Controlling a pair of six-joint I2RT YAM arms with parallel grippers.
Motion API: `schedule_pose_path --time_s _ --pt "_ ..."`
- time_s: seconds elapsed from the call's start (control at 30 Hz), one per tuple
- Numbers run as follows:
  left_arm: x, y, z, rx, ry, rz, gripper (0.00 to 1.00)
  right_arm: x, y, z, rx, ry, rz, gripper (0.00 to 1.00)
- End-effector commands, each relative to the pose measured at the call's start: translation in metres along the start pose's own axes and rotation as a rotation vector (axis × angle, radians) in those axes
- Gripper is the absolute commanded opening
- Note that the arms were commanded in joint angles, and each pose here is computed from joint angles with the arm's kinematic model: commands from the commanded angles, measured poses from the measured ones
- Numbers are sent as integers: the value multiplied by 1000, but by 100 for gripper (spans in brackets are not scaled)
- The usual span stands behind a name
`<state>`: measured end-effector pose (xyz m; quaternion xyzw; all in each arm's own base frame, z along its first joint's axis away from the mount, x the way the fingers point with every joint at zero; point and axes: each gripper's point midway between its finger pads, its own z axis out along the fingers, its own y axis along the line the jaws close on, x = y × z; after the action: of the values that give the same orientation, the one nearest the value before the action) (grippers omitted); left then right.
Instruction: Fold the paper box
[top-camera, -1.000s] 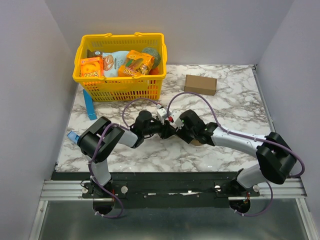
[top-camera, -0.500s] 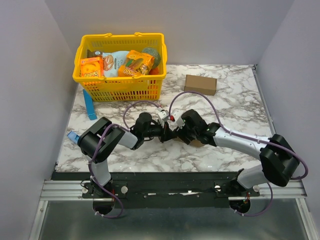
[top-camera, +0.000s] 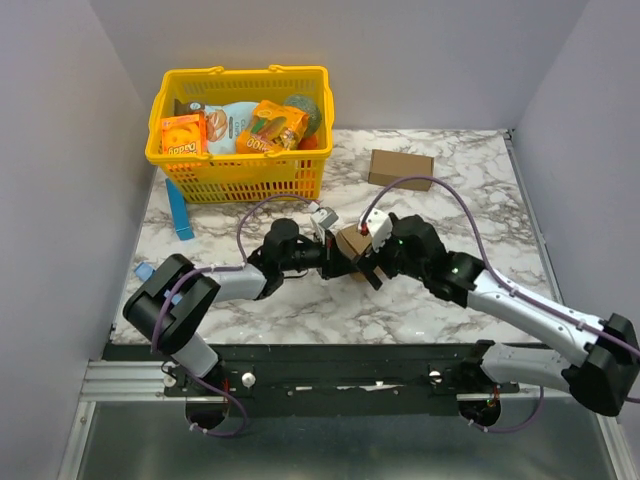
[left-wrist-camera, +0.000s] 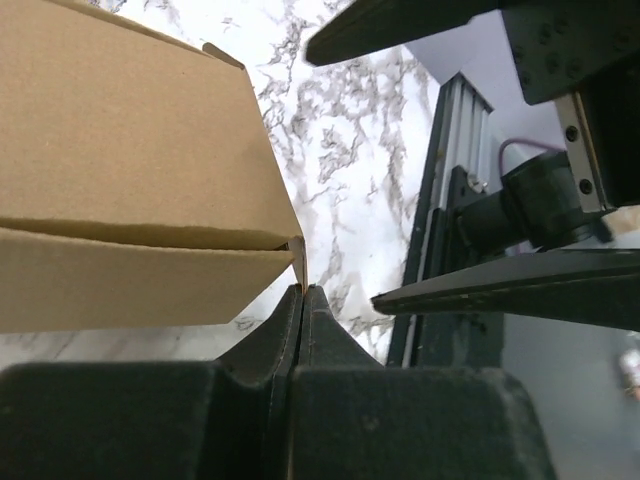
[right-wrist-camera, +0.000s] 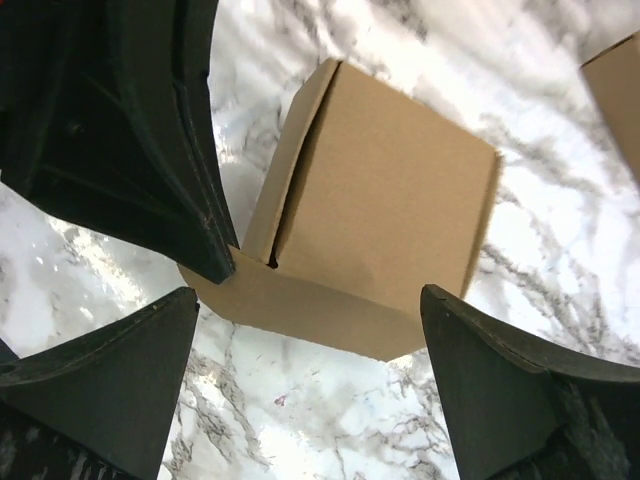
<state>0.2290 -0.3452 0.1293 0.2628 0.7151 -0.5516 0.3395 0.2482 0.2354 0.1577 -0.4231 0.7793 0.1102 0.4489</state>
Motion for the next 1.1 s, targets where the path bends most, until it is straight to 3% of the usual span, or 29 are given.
schedule_pose_path --time_s 0.0,0.17,0.57,0.67,1.07 --pt "-17 -5 -10 -68 -8 -204 0 -7 4 -17 6 -88 -37 100" --pt "-33 -15 -33 -71 -73 -386 0 -12 12 -23 43 -146 -114 100" --pt "-51 -18 -83 -133 -156 -547 0 -24 37 -14 188 -212 -328 100" --pt "-46 -27 -87 -114 -105 -568 0 -31 37 -9 234 -215 -353 100" --pt "-51 -51 -104 -82 -76 -601 0 -45 72 -2 62 -326 -456 100"
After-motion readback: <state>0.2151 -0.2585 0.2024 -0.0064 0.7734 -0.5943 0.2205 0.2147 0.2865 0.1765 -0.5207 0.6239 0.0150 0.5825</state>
